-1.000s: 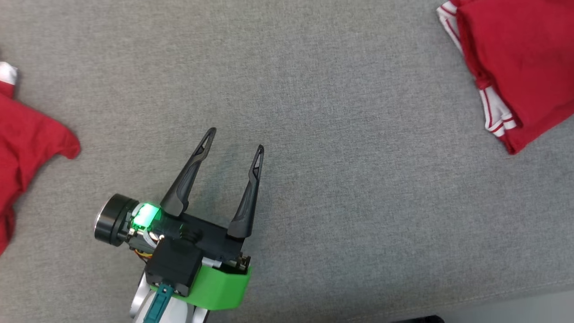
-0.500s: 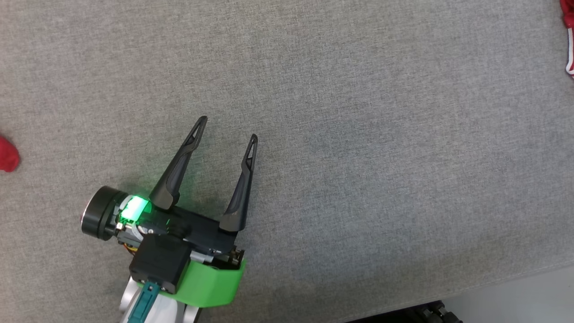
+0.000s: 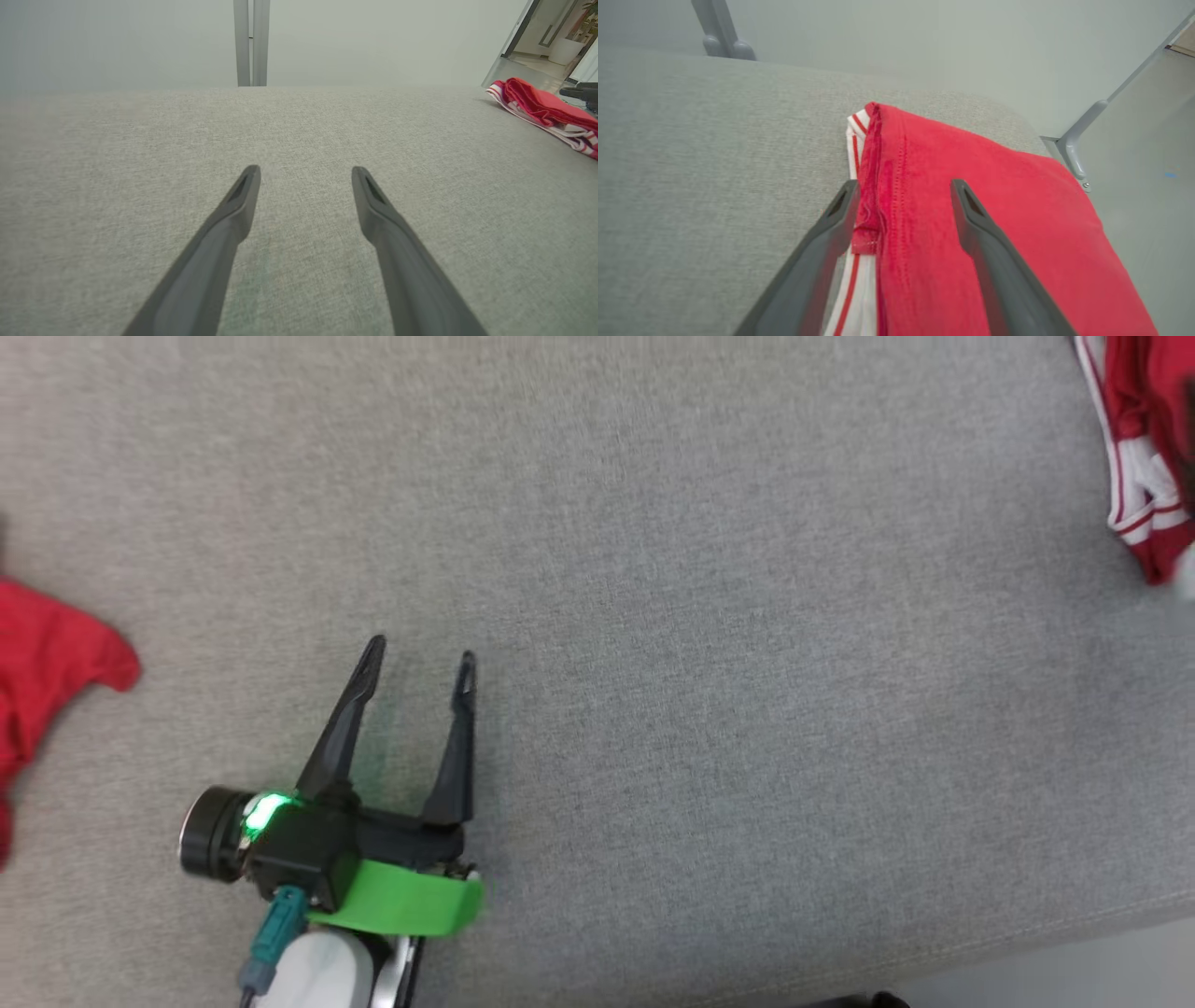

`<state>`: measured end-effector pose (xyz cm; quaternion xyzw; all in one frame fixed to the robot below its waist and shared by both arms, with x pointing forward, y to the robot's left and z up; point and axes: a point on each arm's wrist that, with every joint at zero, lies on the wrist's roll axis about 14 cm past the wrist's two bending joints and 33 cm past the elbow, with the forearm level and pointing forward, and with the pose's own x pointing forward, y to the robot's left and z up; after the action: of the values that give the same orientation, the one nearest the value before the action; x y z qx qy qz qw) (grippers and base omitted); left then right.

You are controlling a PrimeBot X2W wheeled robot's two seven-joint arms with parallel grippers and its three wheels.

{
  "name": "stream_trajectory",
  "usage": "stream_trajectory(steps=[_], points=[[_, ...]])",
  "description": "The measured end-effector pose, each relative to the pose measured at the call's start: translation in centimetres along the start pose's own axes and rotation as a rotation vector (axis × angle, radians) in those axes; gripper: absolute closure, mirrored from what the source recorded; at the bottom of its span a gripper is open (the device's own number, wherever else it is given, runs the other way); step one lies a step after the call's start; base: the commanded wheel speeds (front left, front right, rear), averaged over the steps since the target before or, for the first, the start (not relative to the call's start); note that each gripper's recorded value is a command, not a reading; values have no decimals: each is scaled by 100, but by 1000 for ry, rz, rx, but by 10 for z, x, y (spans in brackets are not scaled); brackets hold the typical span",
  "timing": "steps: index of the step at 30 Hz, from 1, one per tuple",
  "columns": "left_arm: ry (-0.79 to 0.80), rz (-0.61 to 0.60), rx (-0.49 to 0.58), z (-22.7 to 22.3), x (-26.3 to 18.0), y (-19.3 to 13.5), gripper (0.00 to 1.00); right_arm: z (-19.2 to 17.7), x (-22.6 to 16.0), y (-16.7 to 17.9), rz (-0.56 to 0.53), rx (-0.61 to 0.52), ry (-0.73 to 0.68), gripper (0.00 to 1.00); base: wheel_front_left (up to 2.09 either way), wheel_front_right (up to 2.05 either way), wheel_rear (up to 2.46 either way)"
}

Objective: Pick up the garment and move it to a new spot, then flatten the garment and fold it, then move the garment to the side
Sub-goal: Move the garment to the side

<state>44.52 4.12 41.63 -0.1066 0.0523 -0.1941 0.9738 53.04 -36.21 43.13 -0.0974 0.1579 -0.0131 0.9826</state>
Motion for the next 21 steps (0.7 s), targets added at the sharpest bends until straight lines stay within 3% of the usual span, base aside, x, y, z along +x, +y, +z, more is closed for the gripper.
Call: stream_trajectory(steps=[8,21], points=[[-5,141,17,22,-45,27,0,15,-53,94,171,157,-120,0,0,0,0],[-116,268,60,67,-122,39,0,51,-158,170,235,294,-343,0,0,0,0]])
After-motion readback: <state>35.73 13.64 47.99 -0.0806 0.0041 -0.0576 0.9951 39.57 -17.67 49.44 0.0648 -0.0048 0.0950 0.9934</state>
